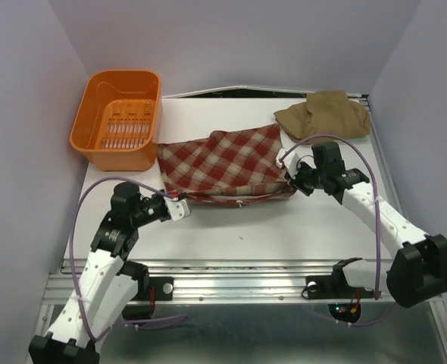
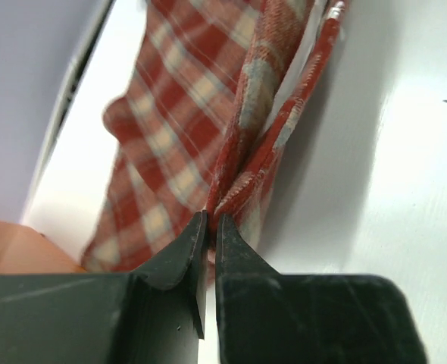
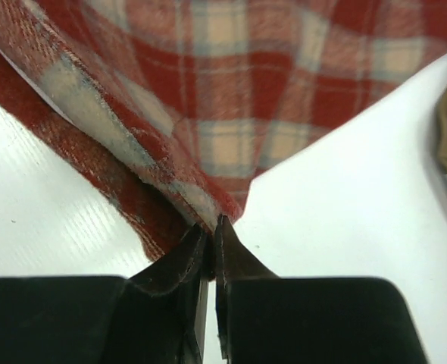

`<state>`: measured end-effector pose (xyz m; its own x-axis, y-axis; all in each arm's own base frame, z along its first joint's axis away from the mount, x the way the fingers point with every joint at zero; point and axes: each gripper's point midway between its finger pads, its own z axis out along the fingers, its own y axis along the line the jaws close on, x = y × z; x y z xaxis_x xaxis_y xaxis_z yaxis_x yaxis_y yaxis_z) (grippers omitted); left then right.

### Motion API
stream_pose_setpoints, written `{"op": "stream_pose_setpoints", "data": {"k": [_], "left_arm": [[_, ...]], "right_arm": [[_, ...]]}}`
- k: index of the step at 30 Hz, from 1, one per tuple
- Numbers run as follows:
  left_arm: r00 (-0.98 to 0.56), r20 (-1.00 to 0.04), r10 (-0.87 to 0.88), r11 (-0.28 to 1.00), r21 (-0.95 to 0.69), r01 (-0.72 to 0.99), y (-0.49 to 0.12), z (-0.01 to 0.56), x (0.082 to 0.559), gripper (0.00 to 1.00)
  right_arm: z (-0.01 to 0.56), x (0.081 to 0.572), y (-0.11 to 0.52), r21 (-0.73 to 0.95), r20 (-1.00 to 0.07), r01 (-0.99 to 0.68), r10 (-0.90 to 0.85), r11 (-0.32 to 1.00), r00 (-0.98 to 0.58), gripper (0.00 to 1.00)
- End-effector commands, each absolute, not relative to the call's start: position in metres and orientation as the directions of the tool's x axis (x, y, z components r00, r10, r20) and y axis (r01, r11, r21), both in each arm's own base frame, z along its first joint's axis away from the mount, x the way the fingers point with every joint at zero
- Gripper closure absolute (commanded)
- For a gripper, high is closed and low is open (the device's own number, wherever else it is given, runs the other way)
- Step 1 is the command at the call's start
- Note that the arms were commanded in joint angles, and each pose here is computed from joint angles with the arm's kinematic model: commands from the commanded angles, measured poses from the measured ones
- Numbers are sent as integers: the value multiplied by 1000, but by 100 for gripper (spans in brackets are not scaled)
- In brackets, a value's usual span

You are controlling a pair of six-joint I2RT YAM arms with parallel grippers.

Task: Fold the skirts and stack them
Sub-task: Flatten the skirt out

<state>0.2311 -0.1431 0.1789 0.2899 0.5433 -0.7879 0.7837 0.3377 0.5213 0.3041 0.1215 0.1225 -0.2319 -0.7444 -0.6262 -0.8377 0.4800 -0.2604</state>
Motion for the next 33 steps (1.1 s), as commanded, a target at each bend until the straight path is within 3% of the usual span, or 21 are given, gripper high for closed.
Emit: {"op": "stream_pose_setpoints", "data": {"k": [1,3,4,5,7,9,14,18,19,21,24,27,33], "left_arm": [[272,-707,653,256,544,799,-122,149,206,100],[277,-706,652,225,529,818,-125,143,194,81],[293,-703,648,215,538,815,-126,145,190,68],[306,-698,647,190,537,822,-127,144,185,40],[324,-698,639,178,543,820,-129,151,180,30],[342,-693,634,161,551,819,-129,160,176,26],[363,-688,628,178,581,794,-129,188,181,26],[194,-773,603,377,492,785,-128,209,215,30],[53,-814,578,455,376,807,-129,198,226,32],[-16,-819,574,509,341,791,-129,207,247,39],[-197,-793,576,585,231,778,-130,190,283,41],[-308,-751,584,638,190,746,-128,179,310,44],[-339,-674,656,608,205,767,-129,161,326,45]], "right_arm": [[111,293,70,-365,-458,-808,-844,463,-278,86],[108,279,73,-325,-444,-839,-854,435,-271,74],[109,275,80,-307,-455,-857,-855,414,-250,51],[109,265,80,-275,-442,-875,-860,400,-254,39],[119,256,88,-245,-454,-901,-863,357,-219,18],[137,257,92,-267,-485,-901,-856,341,-180,7],[173,249,108,-268,-562,-906,-817,327,-128,5],[192,266,114,-263,-629,-852,-750,452,-204,8],[191,272,114,-262,-633,-837,-740,480,-226,13],[182,290,117,-205,-633,-803,-701,560,-327,19],[156,307,128,-65,-585,-776,-654,628,-480,33],[121,314,140,65,-492,-745,-628,664,-603,36],[76,315,136,91,-383,-722,-645,686,-662,38]]}}
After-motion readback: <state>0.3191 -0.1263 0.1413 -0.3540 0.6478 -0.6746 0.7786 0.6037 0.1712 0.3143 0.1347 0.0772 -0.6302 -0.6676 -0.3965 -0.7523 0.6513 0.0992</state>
